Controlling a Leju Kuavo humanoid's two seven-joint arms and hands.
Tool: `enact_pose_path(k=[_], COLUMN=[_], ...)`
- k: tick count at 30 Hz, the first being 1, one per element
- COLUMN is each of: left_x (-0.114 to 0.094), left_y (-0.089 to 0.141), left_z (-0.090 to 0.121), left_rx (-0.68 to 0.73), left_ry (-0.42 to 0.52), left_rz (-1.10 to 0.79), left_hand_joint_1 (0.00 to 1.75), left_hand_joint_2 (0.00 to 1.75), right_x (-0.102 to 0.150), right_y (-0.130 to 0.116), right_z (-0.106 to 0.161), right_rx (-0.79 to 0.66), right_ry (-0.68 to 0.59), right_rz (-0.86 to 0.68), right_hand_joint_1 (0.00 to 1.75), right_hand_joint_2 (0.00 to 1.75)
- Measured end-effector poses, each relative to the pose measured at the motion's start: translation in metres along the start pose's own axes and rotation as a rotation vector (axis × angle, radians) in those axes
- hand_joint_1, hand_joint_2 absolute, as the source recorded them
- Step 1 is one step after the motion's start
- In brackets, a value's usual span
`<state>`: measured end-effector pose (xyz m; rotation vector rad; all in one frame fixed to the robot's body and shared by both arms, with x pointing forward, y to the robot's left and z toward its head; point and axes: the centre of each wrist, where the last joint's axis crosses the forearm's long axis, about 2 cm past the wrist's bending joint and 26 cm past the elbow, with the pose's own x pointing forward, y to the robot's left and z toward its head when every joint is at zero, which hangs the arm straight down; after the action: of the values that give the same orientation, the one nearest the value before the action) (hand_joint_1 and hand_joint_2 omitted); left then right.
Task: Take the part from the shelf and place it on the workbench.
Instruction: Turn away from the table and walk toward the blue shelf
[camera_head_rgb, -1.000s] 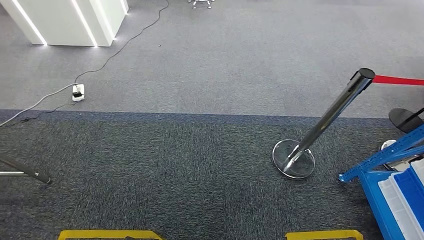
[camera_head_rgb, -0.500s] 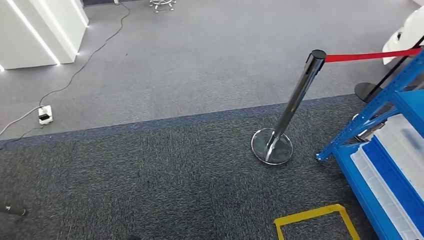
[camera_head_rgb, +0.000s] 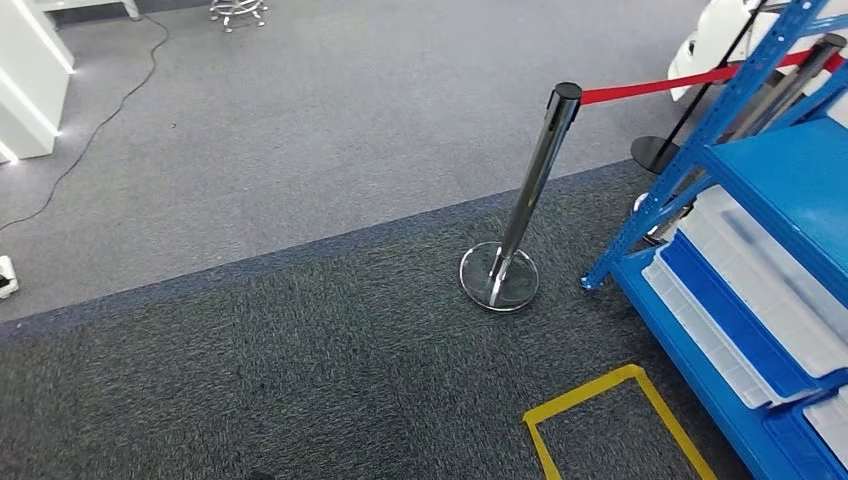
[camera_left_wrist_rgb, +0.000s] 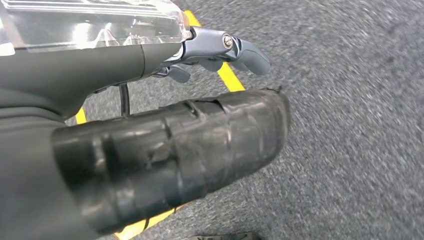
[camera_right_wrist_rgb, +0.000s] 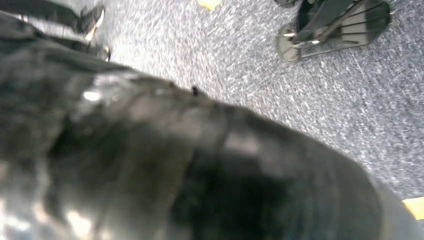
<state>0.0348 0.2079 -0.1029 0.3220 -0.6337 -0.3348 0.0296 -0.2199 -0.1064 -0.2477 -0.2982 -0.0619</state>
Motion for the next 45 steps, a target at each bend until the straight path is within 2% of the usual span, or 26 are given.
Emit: enact_pose_path(k=[45], left_x=[0.0013], left_y=[0.0018], left_z=[-0.0019], left_rx=[0.004], left_ry=[0.000], left_rz=[0.026], left_hand_joint_1=[0.00], left_hand_joint_2=[0.00], right_x=[0.0027], right_y=[0.0022], right_z=[0.0000], right_rx=[0.035], right_ry=[0.001], right_rz=[0.002], right_hand_joint_1=[0.00], right_hand_joint_2=[0.00])
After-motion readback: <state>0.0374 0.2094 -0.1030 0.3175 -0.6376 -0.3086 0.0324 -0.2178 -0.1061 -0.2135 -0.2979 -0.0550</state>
